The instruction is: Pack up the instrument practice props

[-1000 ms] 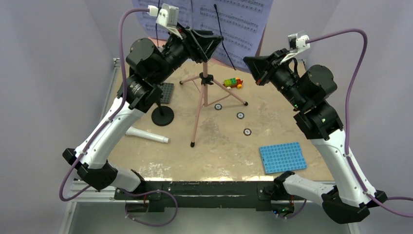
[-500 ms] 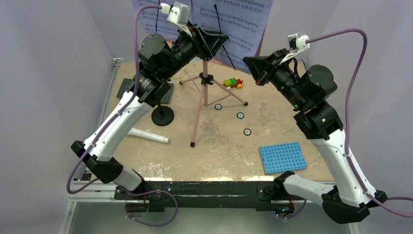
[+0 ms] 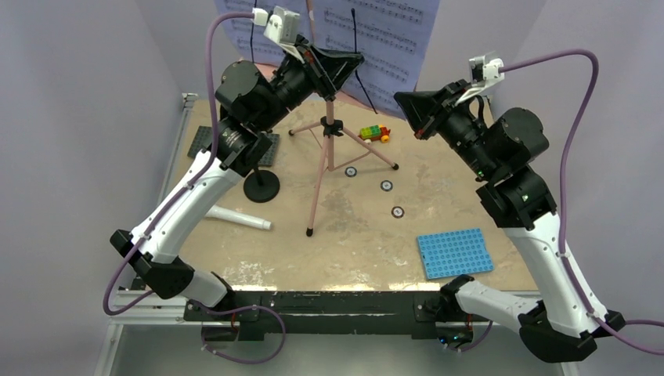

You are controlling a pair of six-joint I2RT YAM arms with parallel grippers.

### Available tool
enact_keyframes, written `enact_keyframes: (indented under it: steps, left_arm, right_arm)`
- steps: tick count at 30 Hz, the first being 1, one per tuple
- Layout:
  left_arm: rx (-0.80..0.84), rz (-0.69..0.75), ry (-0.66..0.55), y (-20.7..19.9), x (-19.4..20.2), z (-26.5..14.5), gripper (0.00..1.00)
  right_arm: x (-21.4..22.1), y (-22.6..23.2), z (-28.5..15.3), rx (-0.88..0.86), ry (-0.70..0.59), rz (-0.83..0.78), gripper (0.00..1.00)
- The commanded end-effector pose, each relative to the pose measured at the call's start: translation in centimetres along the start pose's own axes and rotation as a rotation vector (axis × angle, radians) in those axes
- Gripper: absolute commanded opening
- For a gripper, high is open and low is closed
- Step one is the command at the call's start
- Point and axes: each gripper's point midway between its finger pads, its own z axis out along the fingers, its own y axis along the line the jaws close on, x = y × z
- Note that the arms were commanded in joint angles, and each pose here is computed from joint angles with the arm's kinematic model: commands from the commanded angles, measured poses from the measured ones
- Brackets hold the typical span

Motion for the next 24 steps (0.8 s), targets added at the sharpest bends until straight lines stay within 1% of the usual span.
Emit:
enact_keyframes:
  steps: [1,7,13,24]
  left_arm:
    - [0.063,0.027,-0.099,-2.1,-3.8,-1.3,0.0]
    - [0.052,0.028,-0.103,-2.0,-3.8,-1.8,0.0]
    - [0.037,0.044,-0.104,-1.8,-3.9,-2.1,0.0]
    - [-0.019,0.055,-0.099,-0.2,-2.6,-1.9,0.0]
  right_arm:
    - [-2.0,0.6,-1.0,-0.013,-0.055,-0.007,0.0]
    - [-2.6,0.8,-2.8,-0.007,-0.074,-0.01,0.0]
    - [-2.9,0.6,-6.7,0.024,-0.106,-0.023,0.0]
    - [-1.1,-0.1,-14.9,0.069,-0.142,-0.036,0.0]
